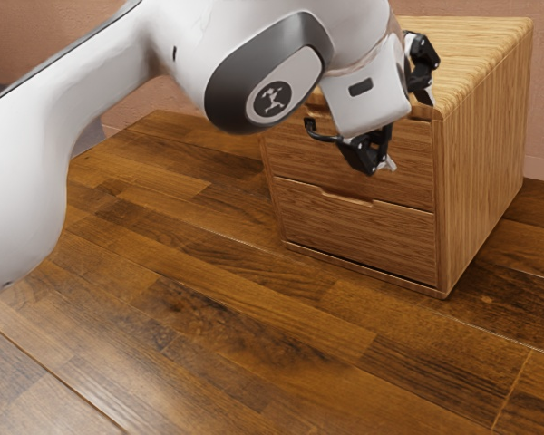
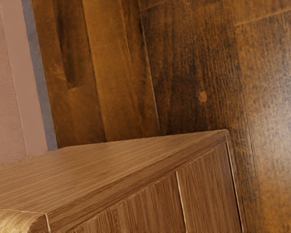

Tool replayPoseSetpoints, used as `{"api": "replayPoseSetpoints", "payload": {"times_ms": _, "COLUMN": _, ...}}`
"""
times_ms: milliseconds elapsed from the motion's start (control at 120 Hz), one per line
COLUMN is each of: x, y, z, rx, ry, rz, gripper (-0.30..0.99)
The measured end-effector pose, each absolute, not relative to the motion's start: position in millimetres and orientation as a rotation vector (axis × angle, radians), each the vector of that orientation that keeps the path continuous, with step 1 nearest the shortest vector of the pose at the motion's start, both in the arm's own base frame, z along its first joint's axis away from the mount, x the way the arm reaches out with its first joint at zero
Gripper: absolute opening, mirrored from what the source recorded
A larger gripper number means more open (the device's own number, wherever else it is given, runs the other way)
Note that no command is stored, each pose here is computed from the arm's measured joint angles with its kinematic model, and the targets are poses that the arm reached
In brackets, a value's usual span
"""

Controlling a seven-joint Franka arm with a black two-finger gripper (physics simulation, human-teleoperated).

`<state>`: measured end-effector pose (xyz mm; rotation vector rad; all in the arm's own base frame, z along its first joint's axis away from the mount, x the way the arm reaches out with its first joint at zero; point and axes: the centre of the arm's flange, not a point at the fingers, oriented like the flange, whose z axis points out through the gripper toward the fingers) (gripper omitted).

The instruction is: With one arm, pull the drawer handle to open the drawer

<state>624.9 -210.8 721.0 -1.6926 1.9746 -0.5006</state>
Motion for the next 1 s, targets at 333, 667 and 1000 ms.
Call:
{"api": "replayPoseSetpoints", "payload": {"times_ms": 333, "x": 649.5, "y": -202.0, "z": 703.5, "rx": -1.654, "ry": 1.962, "rz": -0.524, "gripper": 0.67}}
{"api": "replayPoseSetpoints", "payload": {"times_ms": 667, "x": 666.3, "y": -166.8, "z": 678.1, "rx": -1.687, "ry": 1.925, "rz": -0.438, "gripper": 0.67}}
{"api": "replayPoseSetpoints", "payload": {"times_ms": 1000, "x": 655.5, "y": -142.6, "z": 692.4, "rx": -1.725, "ry": 1.888, "rz": -0.369, "gripper": 0.67}}
